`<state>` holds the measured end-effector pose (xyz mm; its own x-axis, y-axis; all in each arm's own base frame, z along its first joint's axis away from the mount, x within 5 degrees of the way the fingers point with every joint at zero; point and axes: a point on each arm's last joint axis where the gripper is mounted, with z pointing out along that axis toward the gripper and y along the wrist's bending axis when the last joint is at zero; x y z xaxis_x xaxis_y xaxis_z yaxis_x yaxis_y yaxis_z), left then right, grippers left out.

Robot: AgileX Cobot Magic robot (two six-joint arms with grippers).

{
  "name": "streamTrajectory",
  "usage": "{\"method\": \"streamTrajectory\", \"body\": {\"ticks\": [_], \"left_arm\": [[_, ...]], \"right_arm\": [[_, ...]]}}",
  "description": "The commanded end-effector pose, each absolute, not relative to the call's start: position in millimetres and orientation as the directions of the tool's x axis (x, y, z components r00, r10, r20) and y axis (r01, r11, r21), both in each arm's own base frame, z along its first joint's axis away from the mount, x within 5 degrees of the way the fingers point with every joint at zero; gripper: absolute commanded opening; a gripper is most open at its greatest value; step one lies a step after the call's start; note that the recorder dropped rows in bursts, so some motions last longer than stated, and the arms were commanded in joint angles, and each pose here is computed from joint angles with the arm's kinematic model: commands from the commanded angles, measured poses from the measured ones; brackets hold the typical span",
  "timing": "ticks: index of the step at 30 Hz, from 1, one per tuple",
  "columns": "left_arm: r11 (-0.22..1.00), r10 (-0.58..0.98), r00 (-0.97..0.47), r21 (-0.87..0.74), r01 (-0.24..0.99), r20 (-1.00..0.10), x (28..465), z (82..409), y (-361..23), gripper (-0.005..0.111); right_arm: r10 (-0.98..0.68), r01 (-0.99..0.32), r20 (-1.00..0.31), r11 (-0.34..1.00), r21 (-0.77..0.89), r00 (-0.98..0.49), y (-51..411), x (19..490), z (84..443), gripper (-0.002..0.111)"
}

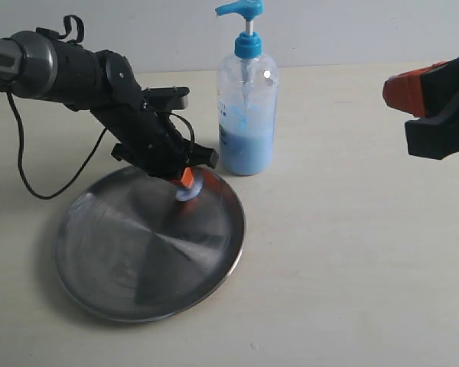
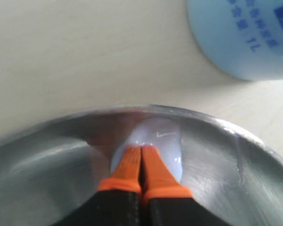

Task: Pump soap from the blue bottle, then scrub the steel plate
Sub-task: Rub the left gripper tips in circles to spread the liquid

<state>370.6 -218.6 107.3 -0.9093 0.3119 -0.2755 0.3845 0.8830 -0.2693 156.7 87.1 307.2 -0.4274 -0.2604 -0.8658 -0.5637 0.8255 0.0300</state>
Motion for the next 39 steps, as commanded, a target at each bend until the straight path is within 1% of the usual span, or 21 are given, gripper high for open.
{"method": "streamTrajectory", "body": {"ticks": [1,6,14,18,35,39], "left_arm": [[0.883,0.347,-0.905,-0.239,0.404,-0.248,371,109,-219,0.0],[0.879,0.36,-0.902,-0.238,0.414,-0.238,372,112,-220,0.0],[0.871,0.392,-0.904,-0.248,0.425,-0.174,366,111,-218,0.0],[0.865,0.407,-0.9,-0.249,0.435,-0.159,364,111,-219,0.0],[0.856,0.362,-0.911,-0.318,0.408,-0.197,365,114,-226,0.0],[0.843,0.389,-0.896,-0.308,0.441,-0.216,363,114,-231,0.0]], "right_arm": [[-0.256,-0.563,-0.869,0.826,0.032,-0.424,87,155,307,0.0],[-0.256,-0.563,-0.869,0.826,0.032,-0.424,87,155,307,0.0],[-0.256,-0.563,-0.869,0.826,0.032,-0.424,87,155,307,0.0],[-0.254,-0.563,-0.869,0.826,0.034,-0.425,87,155,307,0.0],[-0.242,-0.561,-0.87,0.826,0.048,-0.43,87,155,307,0.0],[-0.242,-0.561,-0.87,0.826,0.048,-0.43,87,155,307,0.0]]}}
